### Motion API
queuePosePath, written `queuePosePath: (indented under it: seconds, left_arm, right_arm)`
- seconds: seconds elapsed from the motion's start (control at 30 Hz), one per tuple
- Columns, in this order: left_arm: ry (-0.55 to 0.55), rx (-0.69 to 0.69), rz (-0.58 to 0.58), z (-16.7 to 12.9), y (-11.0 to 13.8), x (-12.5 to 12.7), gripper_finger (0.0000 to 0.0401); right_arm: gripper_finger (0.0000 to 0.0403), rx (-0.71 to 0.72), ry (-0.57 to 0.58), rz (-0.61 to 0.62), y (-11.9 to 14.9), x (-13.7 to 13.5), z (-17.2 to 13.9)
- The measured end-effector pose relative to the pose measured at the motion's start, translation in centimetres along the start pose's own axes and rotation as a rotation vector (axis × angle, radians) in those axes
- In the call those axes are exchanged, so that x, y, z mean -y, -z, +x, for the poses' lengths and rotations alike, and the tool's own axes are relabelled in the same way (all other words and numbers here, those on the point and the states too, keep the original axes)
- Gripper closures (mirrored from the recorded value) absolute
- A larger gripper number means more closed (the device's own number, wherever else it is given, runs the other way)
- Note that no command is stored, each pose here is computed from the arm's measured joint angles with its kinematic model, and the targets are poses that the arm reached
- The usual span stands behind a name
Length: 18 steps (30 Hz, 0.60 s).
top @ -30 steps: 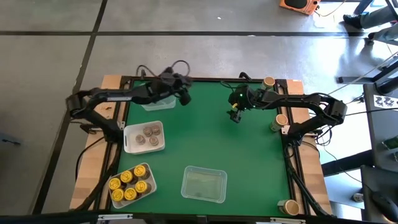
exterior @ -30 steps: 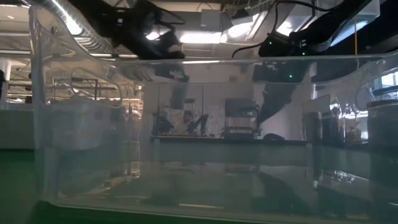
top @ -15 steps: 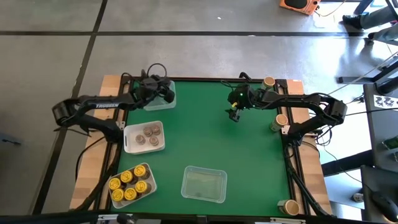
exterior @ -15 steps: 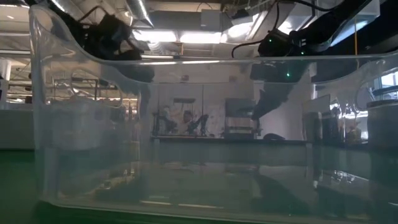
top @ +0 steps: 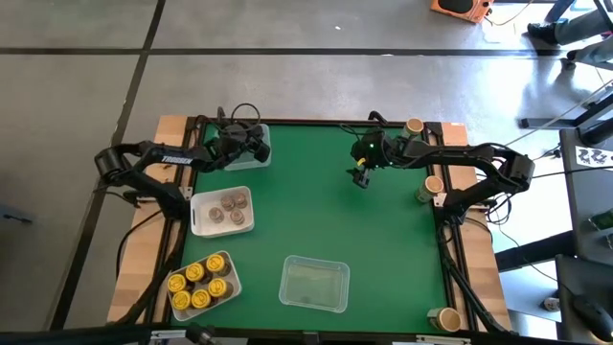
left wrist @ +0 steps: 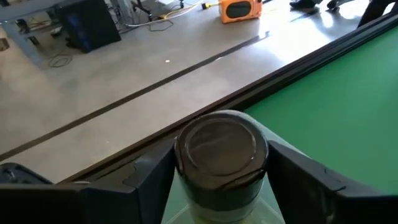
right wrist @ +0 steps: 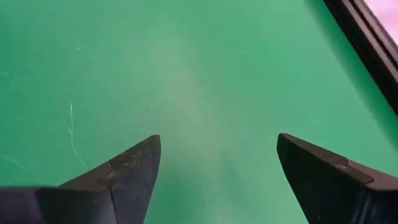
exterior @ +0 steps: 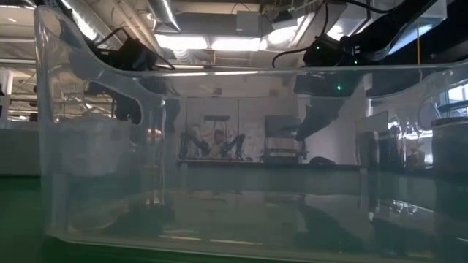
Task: Sort spices by type
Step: Put the black spice bottle into the top transparent bin, then put the golden spice bottle into the bottom transparent bin
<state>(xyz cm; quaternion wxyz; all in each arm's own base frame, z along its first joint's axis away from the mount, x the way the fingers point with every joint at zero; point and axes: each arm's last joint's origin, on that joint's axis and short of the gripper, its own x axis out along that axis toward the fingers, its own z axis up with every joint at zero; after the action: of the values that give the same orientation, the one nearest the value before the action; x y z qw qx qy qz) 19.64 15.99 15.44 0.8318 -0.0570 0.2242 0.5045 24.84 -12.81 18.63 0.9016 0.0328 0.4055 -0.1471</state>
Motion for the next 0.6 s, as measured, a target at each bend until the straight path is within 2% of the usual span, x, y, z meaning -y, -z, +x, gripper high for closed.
queuePosePath:
  seconds: [0.17,0.33,0.5,0.6]
  left_arm:
    - [0.0,0.01,0.0,-0.2,-0.2,-0.1,0.014]
    - [0.004,0.036,0.027,-1.6,-1.5,-0.6,0.0127]
    - [0.006,0.119,0.054,-4.0,-3.6,-1.5,0.0126]
    - [0.008,0.184,0.011,-5.2,-4.6,-2.0,0.0125]
  right_arm:
    - [0.0081,0.003,-0.018,0.018,0.0,-0.1,0.0]
    - [0.0081,0.01,-0.011,0.021,-0.2,0.0,0.0]
    - [0.0081,-0.006,0.134,0.022,-1.4,0.5,-1.4]
    - [0.0081,-0.007,0.258,0.021,-2.6,1.0,-3.3]
